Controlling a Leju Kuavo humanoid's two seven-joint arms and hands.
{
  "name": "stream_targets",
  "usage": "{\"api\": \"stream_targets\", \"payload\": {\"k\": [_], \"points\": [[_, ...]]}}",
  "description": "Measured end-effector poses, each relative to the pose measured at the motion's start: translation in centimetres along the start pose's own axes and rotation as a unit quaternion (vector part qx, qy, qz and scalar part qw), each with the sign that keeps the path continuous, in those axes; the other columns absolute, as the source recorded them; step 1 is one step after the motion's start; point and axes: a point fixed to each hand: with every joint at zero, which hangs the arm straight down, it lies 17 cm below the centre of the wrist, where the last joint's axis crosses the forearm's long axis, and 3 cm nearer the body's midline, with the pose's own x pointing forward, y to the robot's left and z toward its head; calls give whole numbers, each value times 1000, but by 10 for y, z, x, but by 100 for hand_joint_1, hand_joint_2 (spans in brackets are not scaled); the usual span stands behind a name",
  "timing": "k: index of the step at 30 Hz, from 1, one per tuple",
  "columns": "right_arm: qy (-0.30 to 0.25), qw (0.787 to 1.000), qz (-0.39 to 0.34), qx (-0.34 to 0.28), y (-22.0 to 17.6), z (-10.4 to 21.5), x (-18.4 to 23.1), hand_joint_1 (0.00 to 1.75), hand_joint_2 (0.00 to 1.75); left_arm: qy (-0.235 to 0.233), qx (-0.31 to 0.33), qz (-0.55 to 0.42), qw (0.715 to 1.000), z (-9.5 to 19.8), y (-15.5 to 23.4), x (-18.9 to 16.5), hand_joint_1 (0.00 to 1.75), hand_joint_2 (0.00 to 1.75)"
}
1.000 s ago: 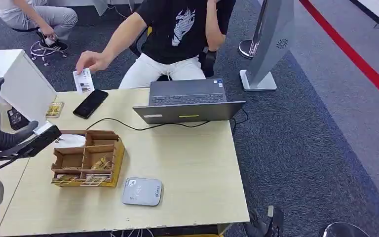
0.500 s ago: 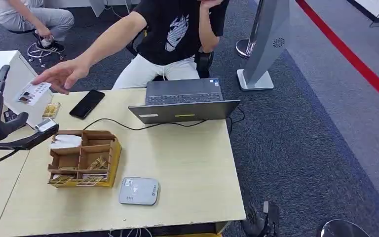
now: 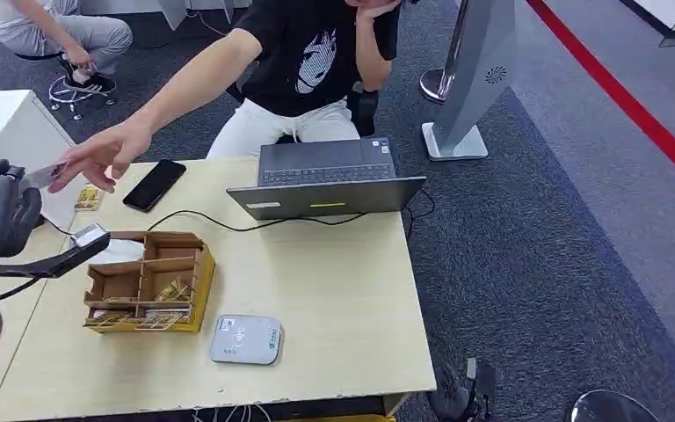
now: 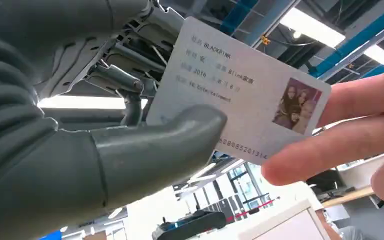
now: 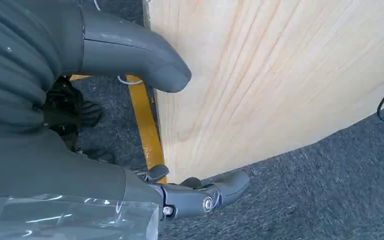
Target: Pass the card to the sensor for recognition and then transmit it.
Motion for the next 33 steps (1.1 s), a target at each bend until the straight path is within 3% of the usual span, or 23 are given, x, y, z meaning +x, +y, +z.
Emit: {"api": "stream_targets", "payload": {"k": [21, 28, 33], "points": [[-1, 1000, 0, -2, 0, 0, 0, 0, 175, 6, 36, 35, 999, 26, 2, 26, 175, 175], [-10, 1000, 3, -10, -2, 1, 2, 0, 175, 9, 128, 128, 983, 68, 61, 85, 175, 175], [-19, 1000, 3, -15, -4, -1, 8, 0, 175, -49, 150, 202, 967, 100, 97, 157, 175, 175]]}}
